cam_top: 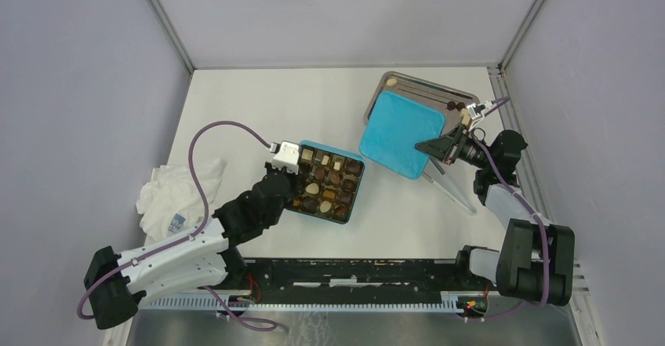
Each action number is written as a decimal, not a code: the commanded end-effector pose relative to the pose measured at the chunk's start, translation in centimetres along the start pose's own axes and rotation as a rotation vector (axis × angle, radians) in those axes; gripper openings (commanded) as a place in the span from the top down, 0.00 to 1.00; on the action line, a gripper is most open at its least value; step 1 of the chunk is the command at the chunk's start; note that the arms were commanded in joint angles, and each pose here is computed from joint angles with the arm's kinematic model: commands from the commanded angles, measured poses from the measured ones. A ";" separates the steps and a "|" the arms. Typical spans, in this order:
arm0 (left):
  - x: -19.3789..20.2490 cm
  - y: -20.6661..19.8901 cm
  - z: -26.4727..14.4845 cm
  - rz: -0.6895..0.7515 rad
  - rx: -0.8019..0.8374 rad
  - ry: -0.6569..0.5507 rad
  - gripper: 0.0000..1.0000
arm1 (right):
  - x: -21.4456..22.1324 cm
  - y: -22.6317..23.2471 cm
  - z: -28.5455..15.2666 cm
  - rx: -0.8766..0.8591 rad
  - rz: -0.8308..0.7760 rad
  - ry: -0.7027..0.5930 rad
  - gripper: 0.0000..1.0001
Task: Pack the chocolate
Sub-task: Close the box lid on the packing box.
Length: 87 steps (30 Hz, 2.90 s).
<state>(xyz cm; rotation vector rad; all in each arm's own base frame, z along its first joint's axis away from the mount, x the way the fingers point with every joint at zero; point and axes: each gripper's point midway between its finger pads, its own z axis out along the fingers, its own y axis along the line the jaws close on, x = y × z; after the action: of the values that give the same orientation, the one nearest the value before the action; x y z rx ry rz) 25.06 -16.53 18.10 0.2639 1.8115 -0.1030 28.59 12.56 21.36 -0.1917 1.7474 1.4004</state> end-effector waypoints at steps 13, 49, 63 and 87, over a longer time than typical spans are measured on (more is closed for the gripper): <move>0.1 -3.7 3.6 -0.330 0.040 0.212 0.98 | -1.3 0.0 0.0 0.007 -0.090 -0.016 1.00; -0.3 -3.2 1.7 -0.427 0.271 0.298 0.18 | 0.5 2.9 1.4 -0.085 -0.087 0.019 1.00; -5.3 -3.0 -3.1 -0.518 0.441 0.008 0.05 | 8.3 7.3 8.3 -0.239 0.100 0.333 0.99; 2.4 -2.3 -1.0 -0.586 0.291 0.185 0.13 | 13.1 2.7 11.6 -0.106 0.242 0.420 0.94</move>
<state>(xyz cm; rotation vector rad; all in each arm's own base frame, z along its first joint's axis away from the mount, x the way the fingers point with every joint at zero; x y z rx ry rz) 22.46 -17.79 16.09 -0.0348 2.0067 -0.7628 24.13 28.32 14.01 -0.3397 2.1221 1.7777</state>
